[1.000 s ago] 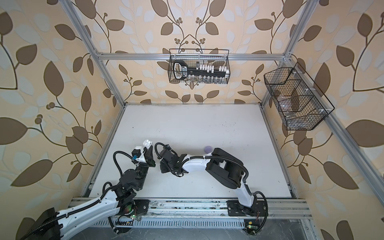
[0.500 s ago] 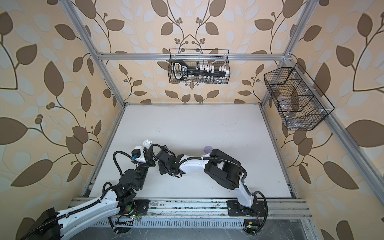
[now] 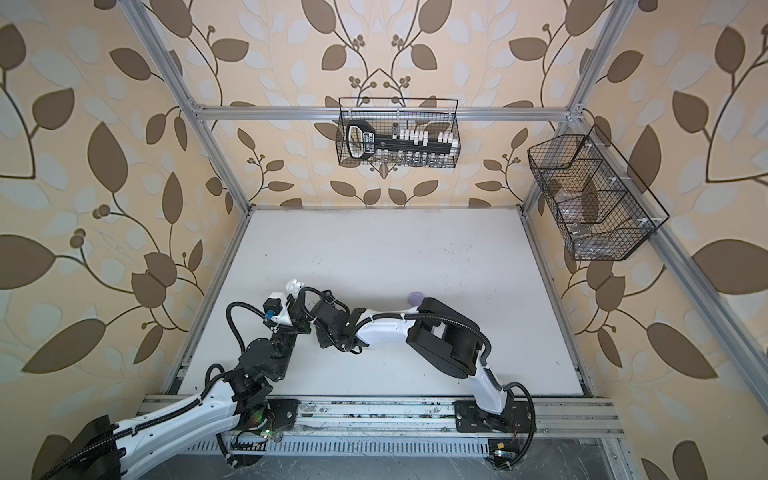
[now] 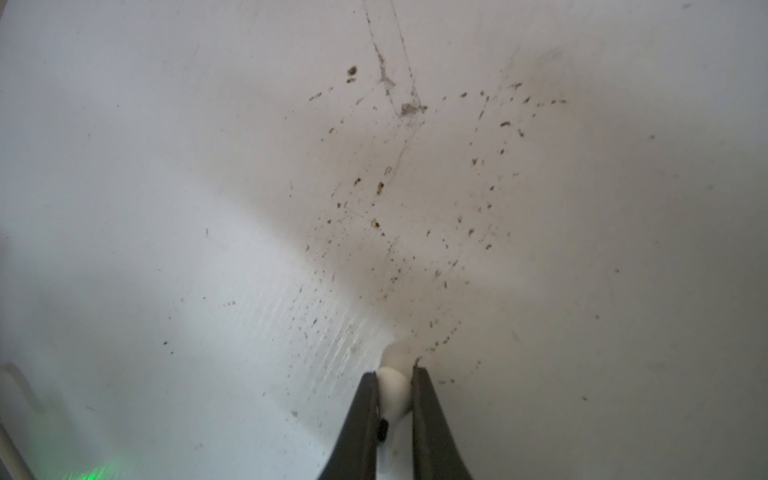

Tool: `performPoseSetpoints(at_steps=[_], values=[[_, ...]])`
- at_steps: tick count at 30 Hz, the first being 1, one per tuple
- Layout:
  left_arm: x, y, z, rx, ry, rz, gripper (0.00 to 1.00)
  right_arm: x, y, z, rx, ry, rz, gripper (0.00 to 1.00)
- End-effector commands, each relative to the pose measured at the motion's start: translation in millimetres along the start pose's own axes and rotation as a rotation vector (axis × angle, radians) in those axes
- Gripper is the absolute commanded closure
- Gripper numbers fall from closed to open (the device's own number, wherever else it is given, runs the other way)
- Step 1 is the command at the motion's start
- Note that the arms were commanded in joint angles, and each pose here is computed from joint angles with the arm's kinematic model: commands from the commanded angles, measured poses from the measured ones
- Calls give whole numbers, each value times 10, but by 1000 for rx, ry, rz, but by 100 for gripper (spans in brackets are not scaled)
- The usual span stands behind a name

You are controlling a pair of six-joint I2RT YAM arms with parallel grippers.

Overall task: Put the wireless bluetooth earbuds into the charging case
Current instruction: 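Move the right gripper over the second white stem earbud and lower, then close the right gripper on the white stem earbud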

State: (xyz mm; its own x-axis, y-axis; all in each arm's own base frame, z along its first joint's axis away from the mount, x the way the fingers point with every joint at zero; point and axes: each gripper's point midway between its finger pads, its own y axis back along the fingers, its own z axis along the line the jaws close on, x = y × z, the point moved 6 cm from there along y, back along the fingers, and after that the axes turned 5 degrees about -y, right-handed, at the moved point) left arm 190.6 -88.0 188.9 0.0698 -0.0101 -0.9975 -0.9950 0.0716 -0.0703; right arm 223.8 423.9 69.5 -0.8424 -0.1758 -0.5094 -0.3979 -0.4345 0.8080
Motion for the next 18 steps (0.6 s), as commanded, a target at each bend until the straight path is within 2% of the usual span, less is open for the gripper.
performPoseSetpoints(at_steps=[1, 10, 18], values=[[89, 24, 43, -11, 3, 4, 100, 185, -37, -210, 114, 32, 44, 87], [91, 15, -88, 96, -3, 10, 100, 216, 236, -418, 156, 16, -1, 88], [92, 24, -303, 272, -51, 10, 100, 355, 514, -720, 218, -2, -35, 88]])
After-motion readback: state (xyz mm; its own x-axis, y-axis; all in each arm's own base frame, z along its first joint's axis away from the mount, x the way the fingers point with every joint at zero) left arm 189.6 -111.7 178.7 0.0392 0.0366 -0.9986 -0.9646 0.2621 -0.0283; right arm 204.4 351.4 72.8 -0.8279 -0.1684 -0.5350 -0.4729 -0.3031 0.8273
